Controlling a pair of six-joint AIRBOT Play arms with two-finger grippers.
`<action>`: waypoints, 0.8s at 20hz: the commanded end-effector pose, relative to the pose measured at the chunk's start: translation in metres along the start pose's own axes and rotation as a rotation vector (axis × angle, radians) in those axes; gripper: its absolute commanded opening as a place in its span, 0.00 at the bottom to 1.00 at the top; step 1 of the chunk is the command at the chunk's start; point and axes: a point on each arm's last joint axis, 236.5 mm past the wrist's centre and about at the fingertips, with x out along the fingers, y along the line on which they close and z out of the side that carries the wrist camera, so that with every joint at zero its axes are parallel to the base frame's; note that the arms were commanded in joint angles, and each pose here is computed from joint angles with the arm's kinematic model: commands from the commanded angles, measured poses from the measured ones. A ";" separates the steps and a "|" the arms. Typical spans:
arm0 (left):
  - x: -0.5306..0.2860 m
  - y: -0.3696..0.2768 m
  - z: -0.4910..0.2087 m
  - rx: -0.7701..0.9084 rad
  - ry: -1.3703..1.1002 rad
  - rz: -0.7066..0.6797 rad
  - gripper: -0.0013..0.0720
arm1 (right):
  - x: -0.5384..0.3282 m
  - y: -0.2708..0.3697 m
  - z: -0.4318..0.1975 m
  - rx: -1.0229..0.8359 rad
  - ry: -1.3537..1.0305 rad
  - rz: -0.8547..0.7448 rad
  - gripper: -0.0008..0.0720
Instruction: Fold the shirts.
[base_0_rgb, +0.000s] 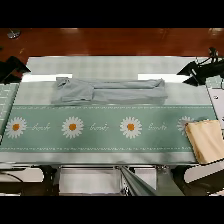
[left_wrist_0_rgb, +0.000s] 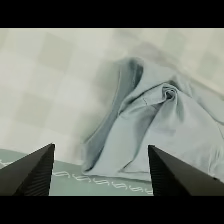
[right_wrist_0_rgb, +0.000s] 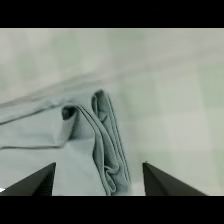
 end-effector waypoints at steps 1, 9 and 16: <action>-0.017 -0.033 -0.037 0.067 -0.185 -0.027 0.91 | 0.036 -0.012 -0.035 0.085 0.077 0.022 0.88; 0.044 -0.130 -0.168 0.283 -0.012 -0.168 0.98 | 0.102 0.011 -0.055 0.065 0.160 0.014 0.88; 0.050 -0.195 -0.209 0.329 0.134 -0.371 0.97 | 0.068 0.077 -0.038 -0.157 0.097 0.051 0.04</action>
